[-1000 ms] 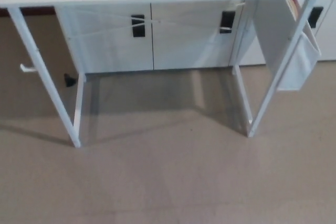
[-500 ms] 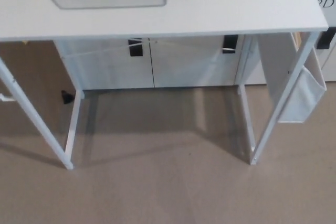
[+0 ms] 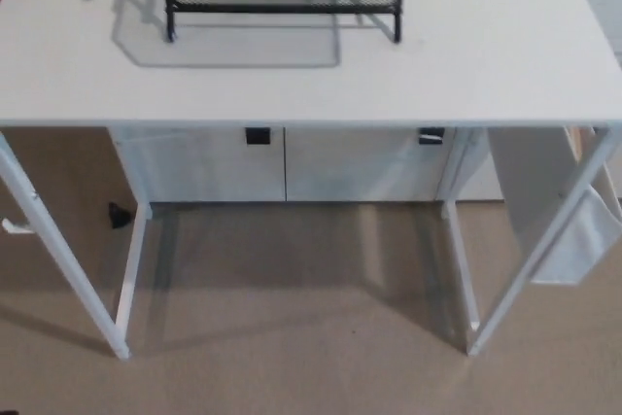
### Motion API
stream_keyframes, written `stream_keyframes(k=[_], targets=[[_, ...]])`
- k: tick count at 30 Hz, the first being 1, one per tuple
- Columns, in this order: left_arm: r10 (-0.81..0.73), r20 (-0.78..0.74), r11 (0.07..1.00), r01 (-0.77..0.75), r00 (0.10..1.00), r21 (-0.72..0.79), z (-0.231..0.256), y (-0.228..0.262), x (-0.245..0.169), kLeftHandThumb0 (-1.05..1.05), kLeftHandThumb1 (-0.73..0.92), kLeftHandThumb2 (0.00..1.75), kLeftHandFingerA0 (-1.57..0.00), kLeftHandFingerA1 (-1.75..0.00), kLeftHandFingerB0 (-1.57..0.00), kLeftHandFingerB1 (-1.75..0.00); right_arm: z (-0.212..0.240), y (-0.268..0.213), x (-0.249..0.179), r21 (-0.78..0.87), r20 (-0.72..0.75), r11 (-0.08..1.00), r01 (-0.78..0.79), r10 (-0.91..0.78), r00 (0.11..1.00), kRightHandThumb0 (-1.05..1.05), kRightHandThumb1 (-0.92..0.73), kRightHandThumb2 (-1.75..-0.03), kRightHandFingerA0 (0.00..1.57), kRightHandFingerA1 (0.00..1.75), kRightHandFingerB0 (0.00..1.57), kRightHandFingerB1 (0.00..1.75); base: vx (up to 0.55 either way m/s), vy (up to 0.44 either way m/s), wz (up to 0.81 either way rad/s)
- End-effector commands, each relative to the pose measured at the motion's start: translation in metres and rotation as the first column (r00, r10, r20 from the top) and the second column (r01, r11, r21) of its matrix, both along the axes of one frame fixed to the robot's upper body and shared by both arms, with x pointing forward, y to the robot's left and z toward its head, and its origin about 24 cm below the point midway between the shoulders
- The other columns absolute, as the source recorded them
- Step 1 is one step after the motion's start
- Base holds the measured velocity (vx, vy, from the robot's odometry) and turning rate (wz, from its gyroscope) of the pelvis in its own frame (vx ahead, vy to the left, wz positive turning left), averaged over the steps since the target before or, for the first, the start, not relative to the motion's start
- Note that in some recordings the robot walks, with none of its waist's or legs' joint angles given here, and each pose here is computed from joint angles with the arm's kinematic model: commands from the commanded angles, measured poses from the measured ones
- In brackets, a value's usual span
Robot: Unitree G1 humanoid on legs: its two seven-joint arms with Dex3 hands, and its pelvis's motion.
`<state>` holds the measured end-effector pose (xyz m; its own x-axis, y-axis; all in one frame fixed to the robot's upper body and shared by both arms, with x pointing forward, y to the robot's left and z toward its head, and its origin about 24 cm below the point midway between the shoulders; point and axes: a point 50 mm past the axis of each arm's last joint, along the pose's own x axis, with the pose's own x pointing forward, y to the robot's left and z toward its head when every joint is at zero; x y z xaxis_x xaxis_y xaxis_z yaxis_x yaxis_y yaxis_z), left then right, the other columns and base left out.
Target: The robot walks towards a file tray kept in the middle of a desk and uses its right hand to grab a tray and pulls it out towards itself
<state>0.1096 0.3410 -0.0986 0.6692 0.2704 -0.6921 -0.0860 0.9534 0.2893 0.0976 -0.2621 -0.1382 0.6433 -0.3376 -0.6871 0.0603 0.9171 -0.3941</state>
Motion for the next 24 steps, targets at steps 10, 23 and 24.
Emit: stream_keyframes(k=[10,23,24], targets=[[-0.060,0.025,0.998,0.060,0.998,0.000,0.0053,0.0009,0.0045,-0.24,0.47,0.55,-0.54,-0.41,-0.42,-0.35,0.0021,-0.0007,0.0001,-0.015,0.023,1.000,-0.022,0.022,0.999,-0.50,-0.39,-0.53,0.80,0.52,0.62,0.45,0.19,-0.103,0.09],[-0.058,0.029,0.998,0.058,0.998,0.003,0.0064,0.0025,0.0066,-0.30,0.46,0.56,-0.60,-0.43,-0.46,-0.37,0.0014,0.0029,0.0013,-0.022,0.018,0.998,-0.058,0.058,0.998,-0.51,-0.40,-0.53,0.84,0.53,0.64,0.45,0.20,0.032,-0.05],[-0.063,0.030,0.998,0.063,0.998,0.004,0.0069,0.0028,0.0067,-0.30,0.46,0.56,-0.59,-0.43,-0.46,-0.37,0.0011,0.0035,0.0006,-0.022,0.017,0.998,-0.061,0.062,0.998,-0.52,-0.39,-0.53,0.84,0.53,0.64,0.45,0.45,0.138,-0.42]])
